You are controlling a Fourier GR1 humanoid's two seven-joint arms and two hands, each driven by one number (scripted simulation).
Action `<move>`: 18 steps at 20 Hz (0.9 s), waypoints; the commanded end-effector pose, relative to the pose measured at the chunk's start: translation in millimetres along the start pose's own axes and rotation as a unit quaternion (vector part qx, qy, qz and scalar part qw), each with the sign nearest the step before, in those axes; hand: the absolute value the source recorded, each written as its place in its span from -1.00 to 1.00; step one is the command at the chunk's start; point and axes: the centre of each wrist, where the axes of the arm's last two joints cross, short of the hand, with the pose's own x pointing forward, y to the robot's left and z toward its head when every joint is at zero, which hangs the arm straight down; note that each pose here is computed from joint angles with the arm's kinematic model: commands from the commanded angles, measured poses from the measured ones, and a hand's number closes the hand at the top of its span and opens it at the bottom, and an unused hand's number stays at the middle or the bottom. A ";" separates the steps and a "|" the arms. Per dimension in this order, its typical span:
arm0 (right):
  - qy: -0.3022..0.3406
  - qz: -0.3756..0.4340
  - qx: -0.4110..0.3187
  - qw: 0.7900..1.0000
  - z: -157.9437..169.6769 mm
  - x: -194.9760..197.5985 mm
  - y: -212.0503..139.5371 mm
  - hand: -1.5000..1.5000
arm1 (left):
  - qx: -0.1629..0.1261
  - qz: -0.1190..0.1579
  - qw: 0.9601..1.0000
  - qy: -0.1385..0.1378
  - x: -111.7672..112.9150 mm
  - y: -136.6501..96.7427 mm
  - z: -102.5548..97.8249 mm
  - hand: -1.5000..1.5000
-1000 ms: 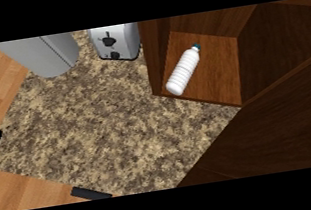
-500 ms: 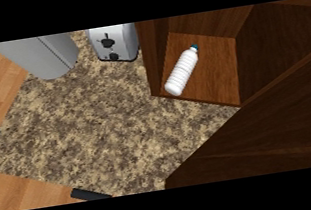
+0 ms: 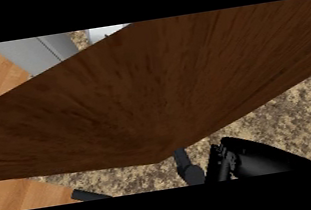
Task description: Pick up the bottled water, place it into the cabinet and close the cabinet
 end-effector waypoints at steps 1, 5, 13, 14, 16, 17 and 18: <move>0.042 -0.019 -0.034 0.998 -41.5 -1.5 -15.2 1.00 | 0.003 0.000 1.000 -0.004 0.8 2.5 -0.1 -1.00; 0.060 -0.041 -0.046 0.996 -90.5 6.8 -27.6 1.00 | 0.016 -0.004 1.000 0.002 0.8 7.8 3.0 -1.00; 0.074 -0.045 -0.201 0.976 -148.4 31.3 -79.9 1.00 | 0.028 0.002 1.000 -0.005 -1.2 15.3 13.4 -1.00; 0.073 -0.049 -0.221 0.971 -153.8 29.3 -82.6 1.00 | 0.035 0.002 0.999 -0.005 -5.2 17.3 15.5 -1.00; 0.065 -0.048 -0.245 0.966 -162.5 28.9 -94.0 1.00 | 0.031 -0.002 1.000 -0.005 -1.9 18.7 15.4 -1.00; 0.071 -0.056 -0.255 0.963 -164.9 26.5 -98.6 1.00 | 0.037 0.003 0.999 -0.004 -3.3 19.5 23.4 -1.00; 0.066 -0.057 -0.261 0.961 -169.0 32.1 -101.0 1.00 | 0.035 0.001 0.999 -0.011 -3.2 19.2 19.2 -1.00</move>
